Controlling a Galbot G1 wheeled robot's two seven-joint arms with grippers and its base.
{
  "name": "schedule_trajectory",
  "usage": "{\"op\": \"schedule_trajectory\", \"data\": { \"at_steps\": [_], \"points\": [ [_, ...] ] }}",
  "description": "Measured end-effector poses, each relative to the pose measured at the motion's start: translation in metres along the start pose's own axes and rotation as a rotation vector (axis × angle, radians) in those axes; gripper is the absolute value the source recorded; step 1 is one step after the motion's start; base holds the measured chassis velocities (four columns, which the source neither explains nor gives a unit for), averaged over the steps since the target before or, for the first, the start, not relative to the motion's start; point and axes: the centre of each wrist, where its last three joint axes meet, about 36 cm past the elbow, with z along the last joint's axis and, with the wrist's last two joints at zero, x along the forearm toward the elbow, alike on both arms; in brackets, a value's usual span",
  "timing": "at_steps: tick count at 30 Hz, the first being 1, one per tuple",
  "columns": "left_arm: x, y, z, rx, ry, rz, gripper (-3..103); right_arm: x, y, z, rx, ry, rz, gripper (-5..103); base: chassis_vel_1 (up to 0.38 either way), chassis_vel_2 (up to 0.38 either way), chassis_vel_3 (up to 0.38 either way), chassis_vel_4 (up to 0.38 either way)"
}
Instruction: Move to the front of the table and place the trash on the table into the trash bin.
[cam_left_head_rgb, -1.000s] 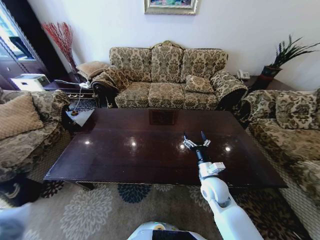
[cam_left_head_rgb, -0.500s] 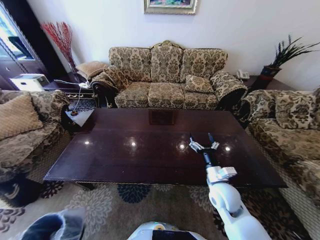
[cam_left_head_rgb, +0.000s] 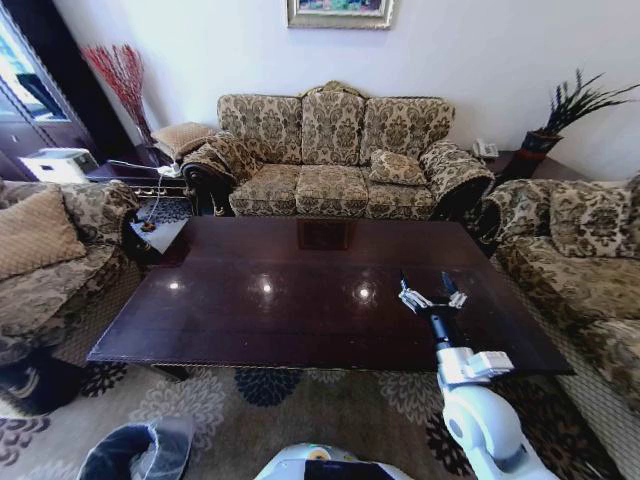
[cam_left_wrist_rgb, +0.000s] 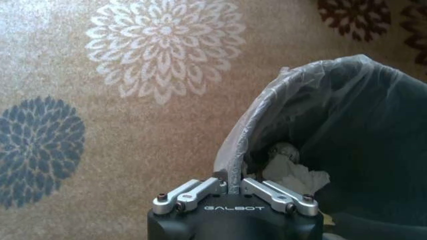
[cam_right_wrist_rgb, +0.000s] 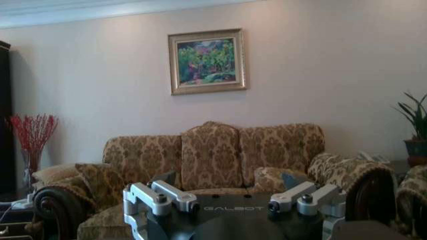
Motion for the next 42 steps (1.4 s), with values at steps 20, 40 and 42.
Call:
{"op": "schedule_trajectory", "data": {
  "at_steps": [20,40,42],
  "points": [
    [-0.018,0.057,0.036,0.121,0.023,0.018,1,-0.008,-0.013,0.011,-0.023,-0.003,0.036,100,0.0,0.0,0.0,0.0],
    [0.017,0.109,0.038,0.044,0.179,0.13,76,-0.02,-0.009,0.031,-0.093,-0.002,0.036,100,0.0,0.0,0.0,0.0],
    [0.02,0.112,0.037,0.039,0.176,0.134,82,-0.019,-0.006,0.033,-0.102,-0.001,0.03,100,0.0,0.0,0.0,0.0]
  ]
}}
